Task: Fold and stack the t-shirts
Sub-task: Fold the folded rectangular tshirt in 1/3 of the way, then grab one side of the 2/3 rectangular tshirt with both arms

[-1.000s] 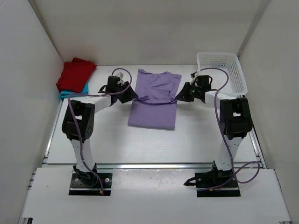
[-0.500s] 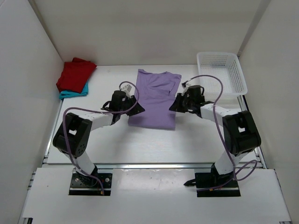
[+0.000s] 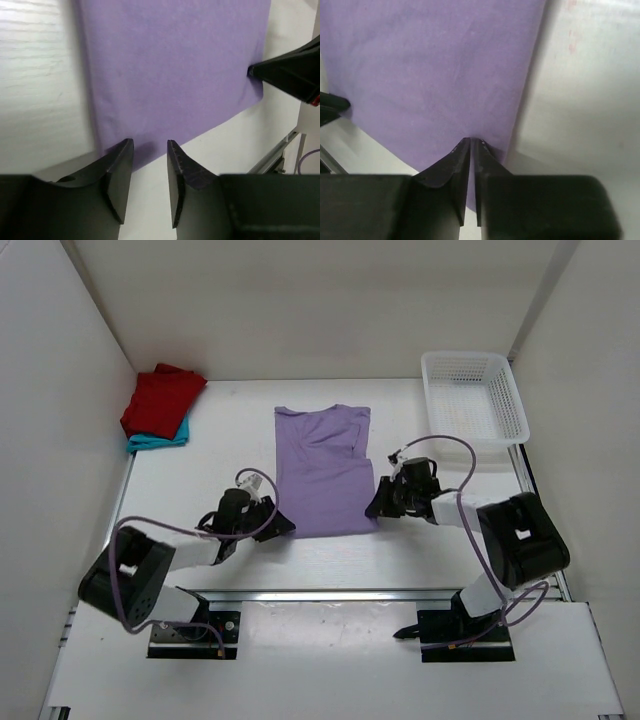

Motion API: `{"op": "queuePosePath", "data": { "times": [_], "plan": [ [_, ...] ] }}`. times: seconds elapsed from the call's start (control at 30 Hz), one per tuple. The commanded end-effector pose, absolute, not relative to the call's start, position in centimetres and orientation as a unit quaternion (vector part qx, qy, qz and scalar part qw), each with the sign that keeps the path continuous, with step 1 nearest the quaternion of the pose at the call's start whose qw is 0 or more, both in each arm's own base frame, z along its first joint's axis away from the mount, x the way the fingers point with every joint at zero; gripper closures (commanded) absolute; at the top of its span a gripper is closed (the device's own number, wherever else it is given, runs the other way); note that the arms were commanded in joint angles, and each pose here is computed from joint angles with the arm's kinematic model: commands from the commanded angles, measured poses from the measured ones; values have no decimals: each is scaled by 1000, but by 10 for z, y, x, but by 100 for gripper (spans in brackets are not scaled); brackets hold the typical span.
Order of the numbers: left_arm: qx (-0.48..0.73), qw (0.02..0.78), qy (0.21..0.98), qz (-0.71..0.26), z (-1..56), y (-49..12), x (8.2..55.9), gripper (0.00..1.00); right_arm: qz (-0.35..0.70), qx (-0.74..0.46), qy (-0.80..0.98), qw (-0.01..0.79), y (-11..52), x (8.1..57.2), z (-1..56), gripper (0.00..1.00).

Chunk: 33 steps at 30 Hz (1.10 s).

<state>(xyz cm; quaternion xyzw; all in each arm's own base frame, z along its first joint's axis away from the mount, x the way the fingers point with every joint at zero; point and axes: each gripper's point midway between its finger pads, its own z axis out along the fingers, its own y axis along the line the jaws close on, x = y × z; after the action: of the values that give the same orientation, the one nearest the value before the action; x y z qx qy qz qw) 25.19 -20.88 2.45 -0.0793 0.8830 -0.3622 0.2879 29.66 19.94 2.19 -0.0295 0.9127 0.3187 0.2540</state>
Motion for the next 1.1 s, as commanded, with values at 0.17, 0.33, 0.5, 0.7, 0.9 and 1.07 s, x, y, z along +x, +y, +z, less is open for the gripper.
{"op": "queuePosePath", "data": {
  "times": [0.17,0.33,0.5,0.7,0.9,1.07],
  "plan": [
    [-106,382,863,-313,65,-155,250,16,324,-20,897,300,177,264,50,68],
    [-87,354,885,-290,41,-153,226,1,316,9,893,320,158,251,51,57],
    [-66,305,893,-324,24,-173,210,1,333,12,903,272,161,237,31,53],
    [-59,288,909,-294,11,-177,214,38,366,-2,896,252,179,239,27,55],
    [-50,273,918,-282,3,-183,215,60,378,1,893,245,188,251,24,68],
    [-46,281,916,-284,10,-183,216,94,387,-2,889,243,194,249,26,100]
  ]
}}
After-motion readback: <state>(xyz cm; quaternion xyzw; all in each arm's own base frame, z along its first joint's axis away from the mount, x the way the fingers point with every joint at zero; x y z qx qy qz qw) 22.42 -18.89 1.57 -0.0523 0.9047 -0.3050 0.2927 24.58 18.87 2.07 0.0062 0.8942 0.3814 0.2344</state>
